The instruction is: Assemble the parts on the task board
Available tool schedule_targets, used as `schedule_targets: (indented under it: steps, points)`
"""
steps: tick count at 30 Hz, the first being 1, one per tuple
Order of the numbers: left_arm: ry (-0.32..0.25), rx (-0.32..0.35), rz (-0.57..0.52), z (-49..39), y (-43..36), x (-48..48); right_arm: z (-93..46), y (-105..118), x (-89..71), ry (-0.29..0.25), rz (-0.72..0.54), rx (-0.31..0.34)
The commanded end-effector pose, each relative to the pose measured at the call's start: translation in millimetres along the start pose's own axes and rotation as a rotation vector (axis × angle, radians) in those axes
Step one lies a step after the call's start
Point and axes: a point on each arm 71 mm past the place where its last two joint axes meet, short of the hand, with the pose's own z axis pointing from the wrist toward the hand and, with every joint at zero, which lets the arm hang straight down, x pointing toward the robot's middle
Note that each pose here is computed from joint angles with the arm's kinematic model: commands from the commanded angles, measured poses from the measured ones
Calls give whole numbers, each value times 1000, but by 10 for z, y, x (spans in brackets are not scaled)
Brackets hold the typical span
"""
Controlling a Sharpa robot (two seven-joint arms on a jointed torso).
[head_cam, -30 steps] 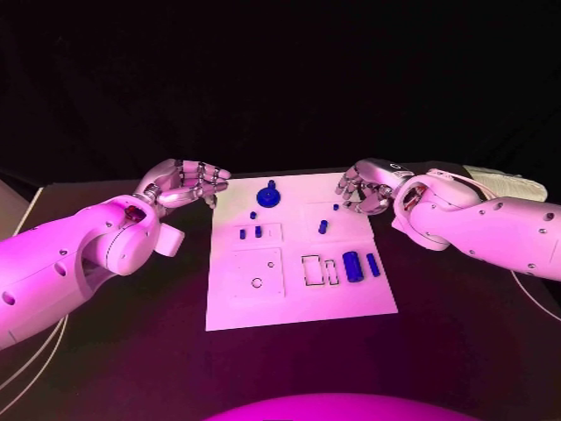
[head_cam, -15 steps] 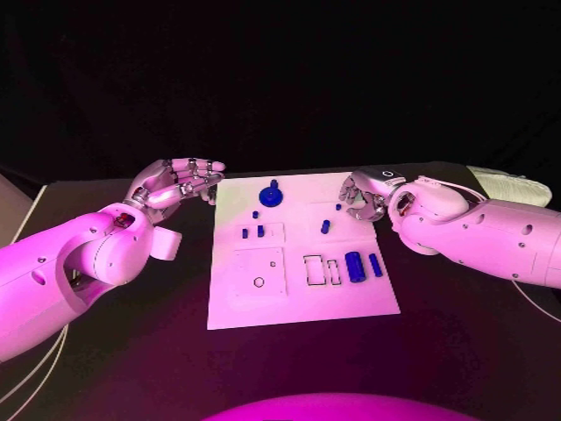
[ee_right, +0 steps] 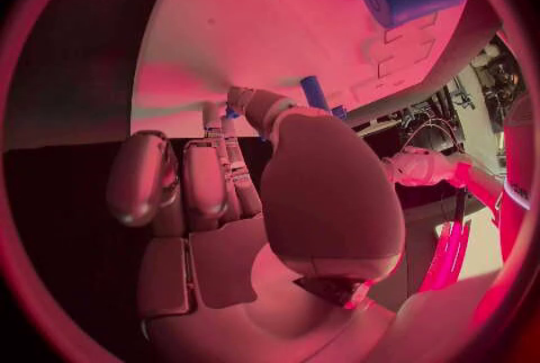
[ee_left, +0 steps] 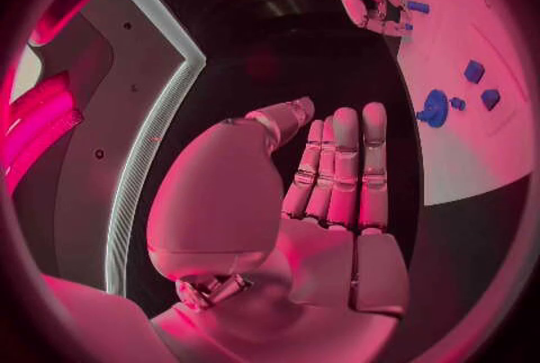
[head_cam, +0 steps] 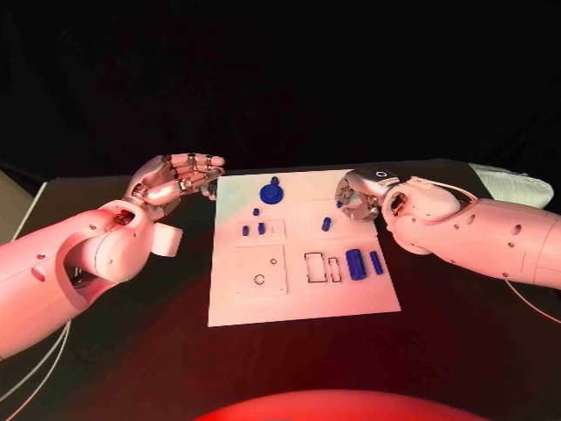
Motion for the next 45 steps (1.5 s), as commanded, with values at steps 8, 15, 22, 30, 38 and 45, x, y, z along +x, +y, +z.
schedule_targets:
  steps: [8,15,22,30,38,45]
  points:
    - [-10,21,-1,0,-17,6,20,92,13,-12,14,-30]
    - [-10,20,1,-6,-19,4,37,111,29,0,9,-25]
    - [-9,18,3,-11,-22,2,46,121,41,5,-6,-12]
    - [-8,16,6,-12,-22,4,64,159,55,-8,-22,5]
    - [-12,16,8,-15,-21,-7,43,156,49,-52,-27,21]
    - [-17,16,11,-16,-16,-24,-10,155,-4,-128,-2,17]
